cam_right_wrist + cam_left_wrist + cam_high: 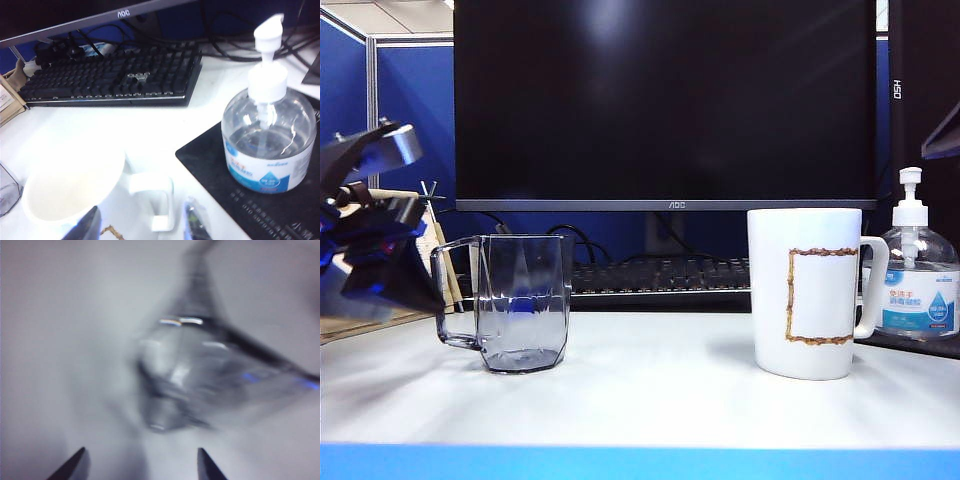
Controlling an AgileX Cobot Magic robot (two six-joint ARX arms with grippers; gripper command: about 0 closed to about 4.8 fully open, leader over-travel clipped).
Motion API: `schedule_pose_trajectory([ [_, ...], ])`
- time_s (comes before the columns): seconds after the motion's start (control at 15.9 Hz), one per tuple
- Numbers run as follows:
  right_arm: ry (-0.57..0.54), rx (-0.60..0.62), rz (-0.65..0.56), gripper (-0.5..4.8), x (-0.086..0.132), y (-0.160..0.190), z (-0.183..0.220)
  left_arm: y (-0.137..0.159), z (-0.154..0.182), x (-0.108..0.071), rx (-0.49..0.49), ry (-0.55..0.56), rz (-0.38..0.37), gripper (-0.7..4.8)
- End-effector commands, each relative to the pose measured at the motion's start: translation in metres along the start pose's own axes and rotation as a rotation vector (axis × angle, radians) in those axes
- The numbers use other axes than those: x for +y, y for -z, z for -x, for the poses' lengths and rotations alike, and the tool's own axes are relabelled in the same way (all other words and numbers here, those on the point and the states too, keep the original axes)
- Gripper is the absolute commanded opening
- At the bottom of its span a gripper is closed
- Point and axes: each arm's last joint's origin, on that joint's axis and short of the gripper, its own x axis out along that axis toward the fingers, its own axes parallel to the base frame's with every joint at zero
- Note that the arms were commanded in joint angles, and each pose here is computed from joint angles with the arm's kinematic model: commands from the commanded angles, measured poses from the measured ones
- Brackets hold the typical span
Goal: Swap the positions of the transparent plastic cup and the white ceramic cup.
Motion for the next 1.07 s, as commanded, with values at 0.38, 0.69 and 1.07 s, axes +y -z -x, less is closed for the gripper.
schedule_pose_trajectory([
  [0.38,-0.007,-0.032,0.033,2.16,0.001,-0.005,0.001,-0.015,-0.004,-0.001,-0.146,-0.019,-0.035,2.81],
  [0.69,-0.007,-0.031,0.033,2.16,0.001,-0.005,0.001,-0.012,-0.020,0.000,-0.166,-0.017,-0.035,2.80],
  [1.07,0.068,0.047,0.086,2.16,-0.003,0.003,0.000,-0.021,-0.023,0.000,-0.222,-0.048,-0.064,2.75],
])
